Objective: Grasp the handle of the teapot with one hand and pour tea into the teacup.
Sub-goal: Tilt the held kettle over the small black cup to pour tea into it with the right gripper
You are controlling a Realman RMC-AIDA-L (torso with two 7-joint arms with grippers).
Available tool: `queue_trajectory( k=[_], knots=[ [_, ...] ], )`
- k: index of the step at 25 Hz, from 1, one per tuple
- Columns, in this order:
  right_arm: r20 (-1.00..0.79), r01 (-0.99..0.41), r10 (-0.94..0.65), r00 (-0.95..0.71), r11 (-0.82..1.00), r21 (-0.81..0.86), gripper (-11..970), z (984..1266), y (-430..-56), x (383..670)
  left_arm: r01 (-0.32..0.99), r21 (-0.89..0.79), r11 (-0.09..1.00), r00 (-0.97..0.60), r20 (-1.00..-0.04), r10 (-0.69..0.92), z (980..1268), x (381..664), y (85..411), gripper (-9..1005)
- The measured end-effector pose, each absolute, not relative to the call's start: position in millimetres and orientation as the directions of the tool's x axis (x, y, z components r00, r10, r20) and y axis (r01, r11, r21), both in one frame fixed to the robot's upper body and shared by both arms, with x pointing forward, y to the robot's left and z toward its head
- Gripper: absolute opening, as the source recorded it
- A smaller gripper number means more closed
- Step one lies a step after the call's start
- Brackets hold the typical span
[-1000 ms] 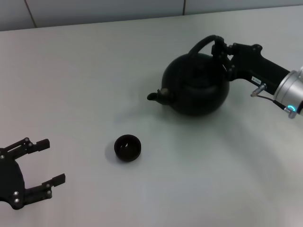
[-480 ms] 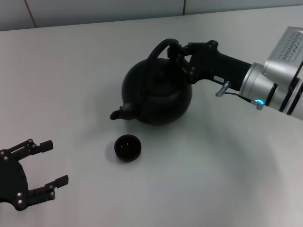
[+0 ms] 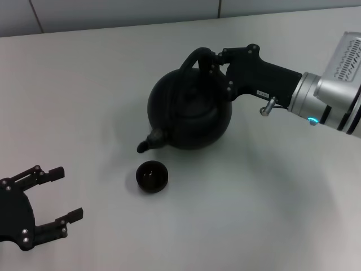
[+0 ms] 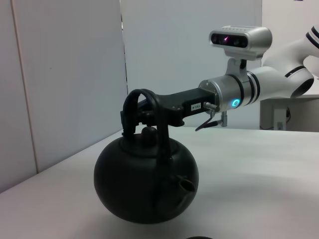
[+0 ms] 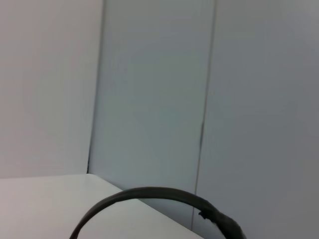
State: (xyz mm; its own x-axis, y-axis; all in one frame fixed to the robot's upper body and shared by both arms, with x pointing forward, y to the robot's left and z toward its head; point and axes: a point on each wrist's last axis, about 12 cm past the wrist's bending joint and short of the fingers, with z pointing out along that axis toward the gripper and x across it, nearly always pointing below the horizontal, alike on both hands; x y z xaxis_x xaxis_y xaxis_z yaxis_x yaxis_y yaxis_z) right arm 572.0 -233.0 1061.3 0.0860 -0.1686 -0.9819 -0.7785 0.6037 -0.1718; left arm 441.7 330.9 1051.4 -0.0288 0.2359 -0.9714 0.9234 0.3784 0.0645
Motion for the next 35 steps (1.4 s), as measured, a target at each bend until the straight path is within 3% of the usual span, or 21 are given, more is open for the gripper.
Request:
queue_trajectory(
  k=[14,35],
  knots=[
    [-0.917,-0.759,-0.292,0.272,0.520,-0.391,90,1071,-234,577,0.924,0.059,0.379,-0.035,-0.971,0.235,1050,441,329,802],
    [-0.824,-0.736,-0.377,0.423,0.387,-0.555,86,1076,-223,582,0.924,0.057,0.379,-0.034,-0.973,0.230,1051,444,327,802]
  ],
)
